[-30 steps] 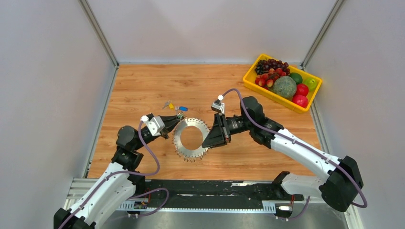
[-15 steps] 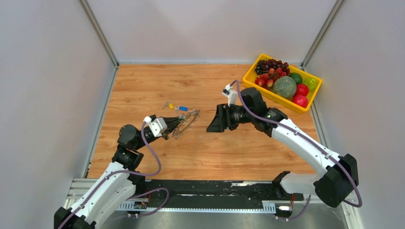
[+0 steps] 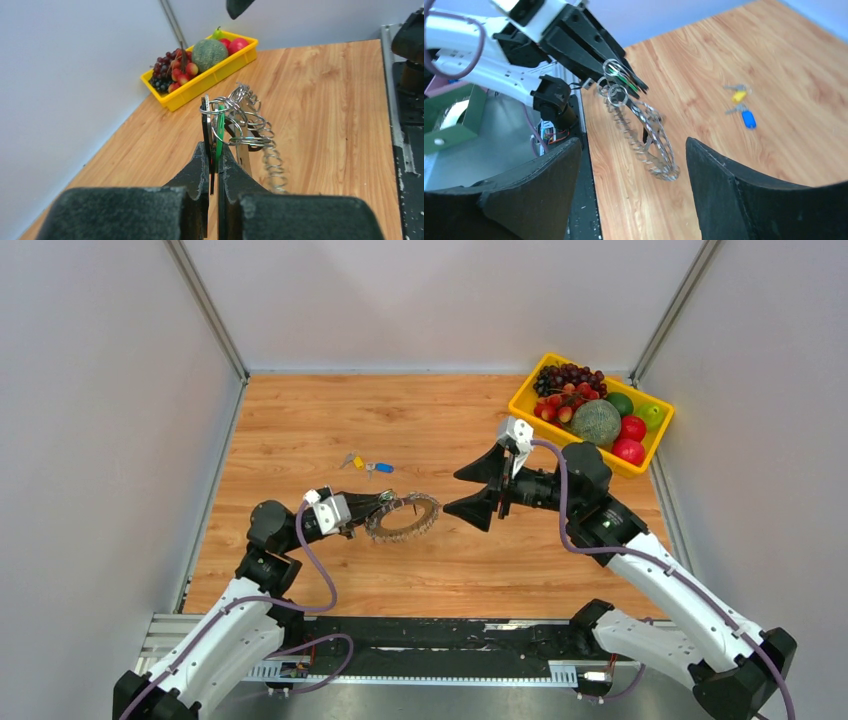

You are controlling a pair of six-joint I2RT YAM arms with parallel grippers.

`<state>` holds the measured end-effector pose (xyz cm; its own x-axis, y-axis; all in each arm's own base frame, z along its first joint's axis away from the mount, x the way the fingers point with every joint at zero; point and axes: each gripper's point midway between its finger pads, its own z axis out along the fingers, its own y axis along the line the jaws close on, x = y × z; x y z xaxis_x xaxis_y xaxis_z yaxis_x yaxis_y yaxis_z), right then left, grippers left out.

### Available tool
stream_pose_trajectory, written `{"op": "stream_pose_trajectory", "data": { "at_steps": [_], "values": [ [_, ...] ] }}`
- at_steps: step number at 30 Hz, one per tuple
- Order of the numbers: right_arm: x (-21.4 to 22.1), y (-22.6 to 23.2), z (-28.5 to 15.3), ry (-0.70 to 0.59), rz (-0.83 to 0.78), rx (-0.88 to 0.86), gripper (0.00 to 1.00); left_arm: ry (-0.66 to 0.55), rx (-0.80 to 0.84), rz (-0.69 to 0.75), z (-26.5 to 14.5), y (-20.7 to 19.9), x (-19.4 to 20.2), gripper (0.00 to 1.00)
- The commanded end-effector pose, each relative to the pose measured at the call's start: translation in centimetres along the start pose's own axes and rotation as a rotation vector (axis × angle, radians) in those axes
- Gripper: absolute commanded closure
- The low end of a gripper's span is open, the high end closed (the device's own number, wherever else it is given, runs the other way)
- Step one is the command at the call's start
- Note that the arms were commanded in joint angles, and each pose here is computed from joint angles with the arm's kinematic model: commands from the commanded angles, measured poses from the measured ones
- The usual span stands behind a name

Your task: Remove the keys from the keyring

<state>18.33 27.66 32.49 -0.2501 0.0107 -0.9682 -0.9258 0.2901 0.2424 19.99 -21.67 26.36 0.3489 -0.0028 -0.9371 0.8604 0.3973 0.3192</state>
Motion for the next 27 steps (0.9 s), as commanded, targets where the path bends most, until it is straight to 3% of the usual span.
{"op": "stream_pose_trajectory", "data": {
  "at_steps": [1,7,18,20,27],
  "values": [
    [-2.3,3.5,1.0,-0.113,-0.271,-0.216,0.21,-0.131,0.124,0.121,0.4,-1.6,-4.0,1.0],
    [-0.5,6.3,3.0,-0.08,-0.414,-0.402,0.22,-0.147,0.186,0.142,0.4,-2.9,-4.1,1.0],
    [1.8,5.1,6.2,-0.025,-0.478,-0.336,0.24,-0.181,0.255,0.16,0.2,-4.3,-4.8,1.0],
    [2.2,5.1,6.5,-0.012,-0.472,-0.346,0.31,-0.184,0.261,0.162,0.2,-4.5,-4.9,1.0],
    [4.2,5.2,7.6,0.056,-0.439,-0.367,0.71,-0.19,0.249,0.17,0.2,-4.3,-5.1,1.0]
  ]
}}
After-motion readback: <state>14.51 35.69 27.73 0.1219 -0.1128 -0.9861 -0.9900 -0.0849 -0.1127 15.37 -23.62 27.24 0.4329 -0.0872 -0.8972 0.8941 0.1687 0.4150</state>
